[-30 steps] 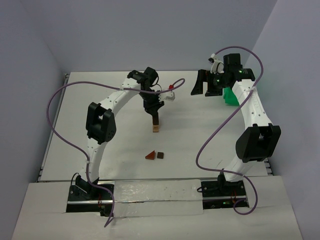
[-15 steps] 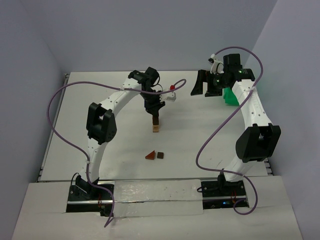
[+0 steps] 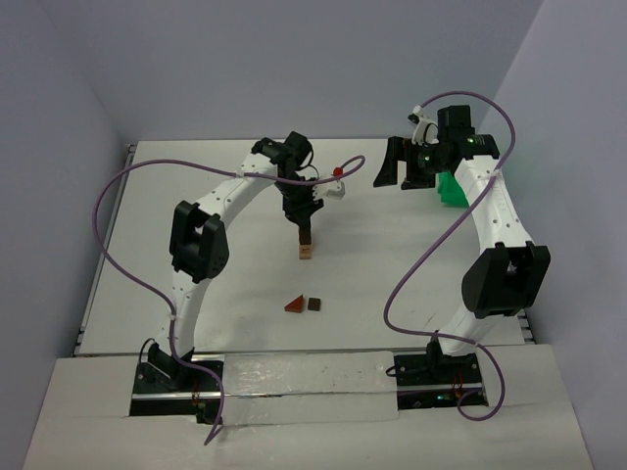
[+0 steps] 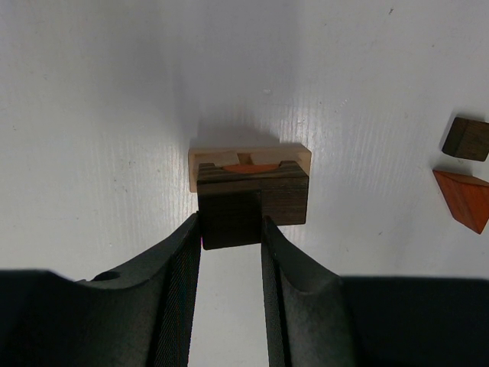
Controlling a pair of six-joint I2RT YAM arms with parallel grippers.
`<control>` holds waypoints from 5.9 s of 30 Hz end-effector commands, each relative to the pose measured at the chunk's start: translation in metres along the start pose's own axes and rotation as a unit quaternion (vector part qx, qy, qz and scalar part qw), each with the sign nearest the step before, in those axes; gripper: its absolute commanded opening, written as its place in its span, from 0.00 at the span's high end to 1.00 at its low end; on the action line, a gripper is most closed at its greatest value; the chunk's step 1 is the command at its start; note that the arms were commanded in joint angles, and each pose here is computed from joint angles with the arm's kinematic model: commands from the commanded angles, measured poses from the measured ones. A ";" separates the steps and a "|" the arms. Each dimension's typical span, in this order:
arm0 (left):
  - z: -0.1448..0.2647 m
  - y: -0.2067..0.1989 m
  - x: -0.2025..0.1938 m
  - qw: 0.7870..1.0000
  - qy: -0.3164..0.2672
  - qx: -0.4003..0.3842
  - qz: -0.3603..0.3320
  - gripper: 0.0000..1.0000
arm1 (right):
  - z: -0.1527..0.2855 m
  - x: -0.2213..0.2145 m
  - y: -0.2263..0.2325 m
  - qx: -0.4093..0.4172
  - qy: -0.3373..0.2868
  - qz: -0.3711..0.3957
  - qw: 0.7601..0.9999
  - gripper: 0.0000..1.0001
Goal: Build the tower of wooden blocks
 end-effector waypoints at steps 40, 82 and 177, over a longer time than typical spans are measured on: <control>0.103 -0.017 0.058 0.992 -0.075 0.087 -0.053 0.25 | 0.017 -0.011 0.021 0.051 -0.009 0.061 0.997 0.00; 0.290 -0.115 -0.052 0.789 -0.382 0.316 0.364 0.01 | -0.149 -0.273 0.081 -0.022 0.231 0.459 0.858 0.39; 0.301 -0.093 -0.106 0.647 -0.350 0.470 0.488 0.01 | -0.169 -0.115 0.117 -0.214 0.102 0.043 0.970 0.93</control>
Point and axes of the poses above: each gripper's point midway between its finger pads, its own z axis back along the fingers, its own y axis along the line the jaws close on, x = y × z, the point moved 3 cm from there along z, back along the fingers, and after that the axes turned 11 degrees about -z, right-handed, at the moved point
